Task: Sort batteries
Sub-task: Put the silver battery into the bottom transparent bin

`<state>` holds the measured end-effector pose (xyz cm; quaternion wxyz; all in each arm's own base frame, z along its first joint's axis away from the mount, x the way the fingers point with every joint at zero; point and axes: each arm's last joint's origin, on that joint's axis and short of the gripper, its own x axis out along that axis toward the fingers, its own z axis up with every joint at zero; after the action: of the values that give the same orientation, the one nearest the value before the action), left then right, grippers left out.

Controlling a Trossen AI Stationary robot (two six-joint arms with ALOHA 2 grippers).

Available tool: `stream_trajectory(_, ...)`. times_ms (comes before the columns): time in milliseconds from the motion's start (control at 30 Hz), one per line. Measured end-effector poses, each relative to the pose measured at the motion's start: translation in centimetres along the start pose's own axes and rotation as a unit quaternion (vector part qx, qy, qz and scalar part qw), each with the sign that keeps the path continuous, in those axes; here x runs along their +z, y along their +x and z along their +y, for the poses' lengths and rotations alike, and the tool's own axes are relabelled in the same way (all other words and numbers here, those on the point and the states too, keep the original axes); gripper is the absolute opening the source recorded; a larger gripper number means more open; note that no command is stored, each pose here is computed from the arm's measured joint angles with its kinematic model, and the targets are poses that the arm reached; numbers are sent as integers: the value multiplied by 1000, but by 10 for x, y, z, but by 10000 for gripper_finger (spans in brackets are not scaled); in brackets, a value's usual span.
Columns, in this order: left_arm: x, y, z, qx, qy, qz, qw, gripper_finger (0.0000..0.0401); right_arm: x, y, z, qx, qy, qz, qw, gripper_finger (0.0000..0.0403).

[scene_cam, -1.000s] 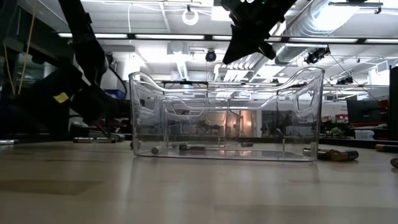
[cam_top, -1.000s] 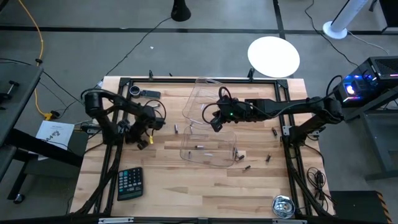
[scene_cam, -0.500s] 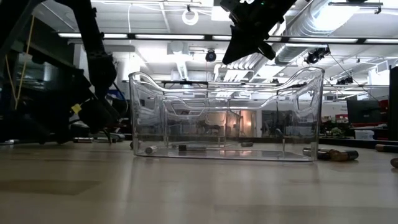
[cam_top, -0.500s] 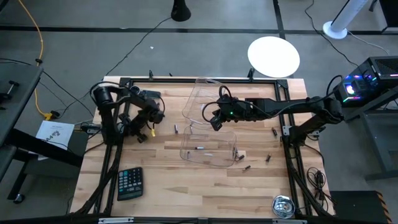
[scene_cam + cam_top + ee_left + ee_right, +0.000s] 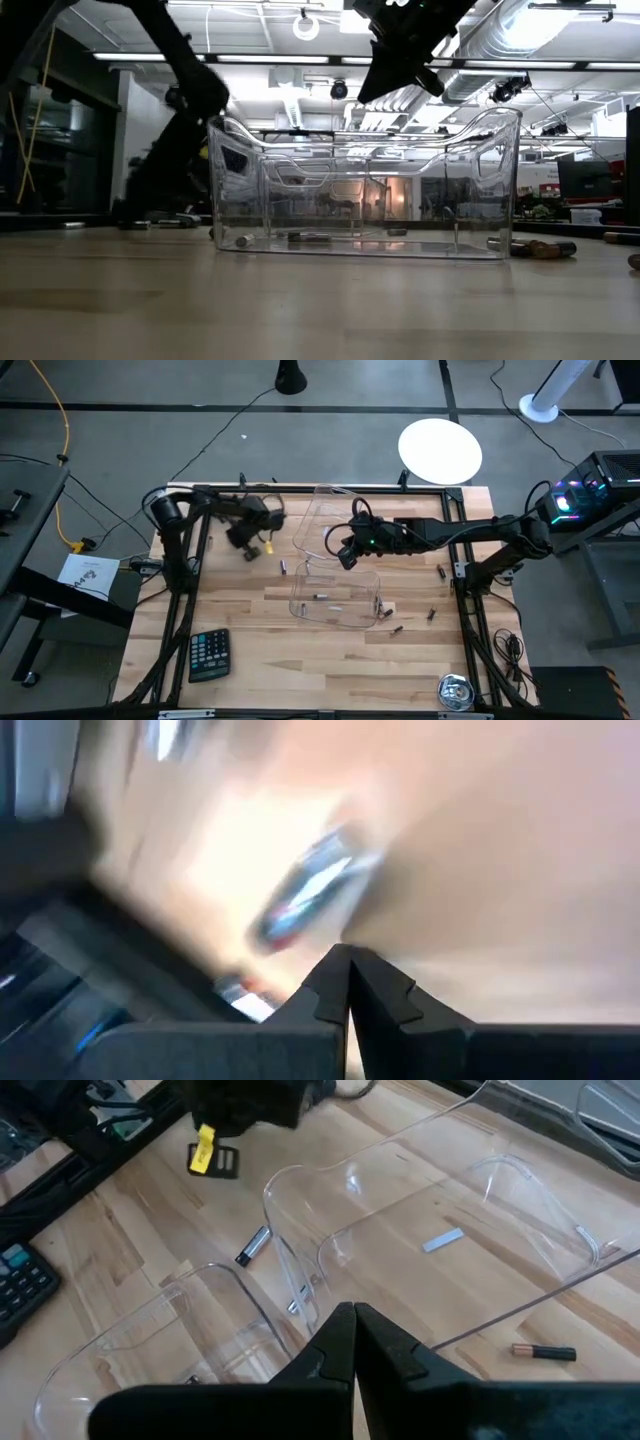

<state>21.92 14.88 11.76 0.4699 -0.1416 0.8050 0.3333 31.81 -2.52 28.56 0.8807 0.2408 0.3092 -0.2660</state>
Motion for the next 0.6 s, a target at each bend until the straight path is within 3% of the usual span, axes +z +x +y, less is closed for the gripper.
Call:
stream_trajectory(233, -22, -50, 12, -15, -38, -132, 990, 0, -2, -1, 3, 4, -1, 3, 1000, 0)
stream_trajectory(400, -47, -49, 31, -39, -73, -136, 987, 0, -2, -1, 2, 4, 13, 3, 1000, 0)
stream_trajectory(600, -62, -25, 47, -77, -165, -100, 978, 7, -2, -1, 2, 4, 14, 3, 1000, 0)
